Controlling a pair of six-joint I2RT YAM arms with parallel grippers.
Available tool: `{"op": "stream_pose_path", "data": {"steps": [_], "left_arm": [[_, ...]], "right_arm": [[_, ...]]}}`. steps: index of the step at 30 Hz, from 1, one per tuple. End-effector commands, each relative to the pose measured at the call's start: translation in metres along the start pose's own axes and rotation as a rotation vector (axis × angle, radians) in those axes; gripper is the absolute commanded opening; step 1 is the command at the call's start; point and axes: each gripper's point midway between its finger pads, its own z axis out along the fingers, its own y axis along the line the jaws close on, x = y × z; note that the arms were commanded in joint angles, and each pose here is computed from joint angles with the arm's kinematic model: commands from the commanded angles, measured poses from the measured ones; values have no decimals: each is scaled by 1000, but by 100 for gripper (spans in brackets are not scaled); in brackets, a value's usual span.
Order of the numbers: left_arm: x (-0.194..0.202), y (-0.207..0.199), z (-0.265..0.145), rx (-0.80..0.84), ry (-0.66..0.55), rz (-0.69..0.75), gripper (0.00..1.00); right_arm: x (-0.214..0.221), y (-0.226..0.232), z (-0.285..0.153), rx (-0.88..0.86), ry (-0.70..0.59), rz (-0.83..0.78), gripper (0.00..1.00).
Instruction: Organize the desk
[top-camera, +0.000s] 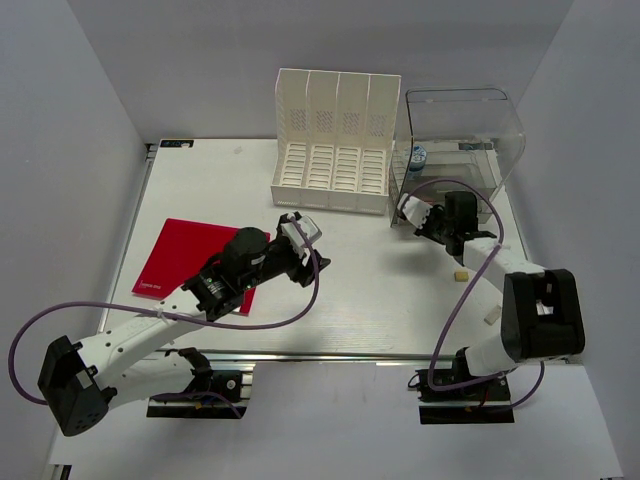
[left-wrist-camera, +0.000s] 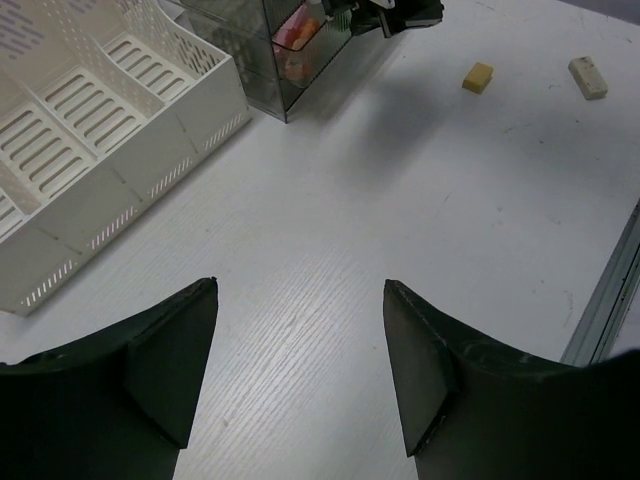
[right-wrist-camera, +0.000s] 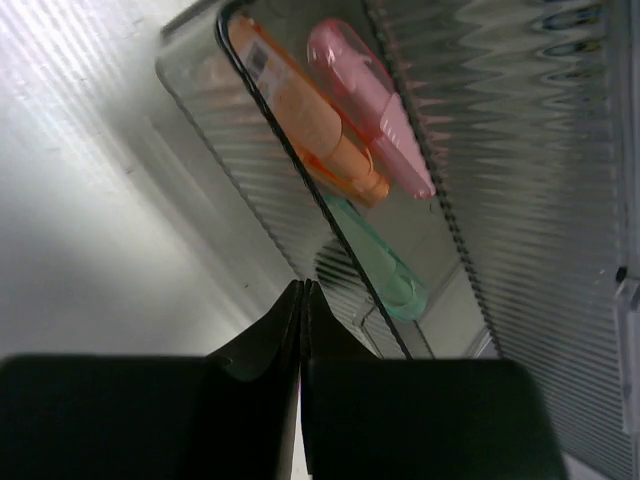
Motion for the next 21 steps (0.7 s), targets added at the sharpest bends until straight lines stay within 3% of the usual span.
{"op": "stream_pose_path", "data": {"steps": [1, 17, 21], "left_arm": [[-11, 7, -2, -32, -15, 10, 77], [5, 8, 7, -35, 37, 15, 77], [7, 9, 9, -37, 45, 16, 78]], "right_arm": [[-15, -44, 4, 131, -17, -2, 0], [-10, -66, 22, 253, 28, 75, 0], [-10, -72, 22, 276, 23, 93, 12]]}}
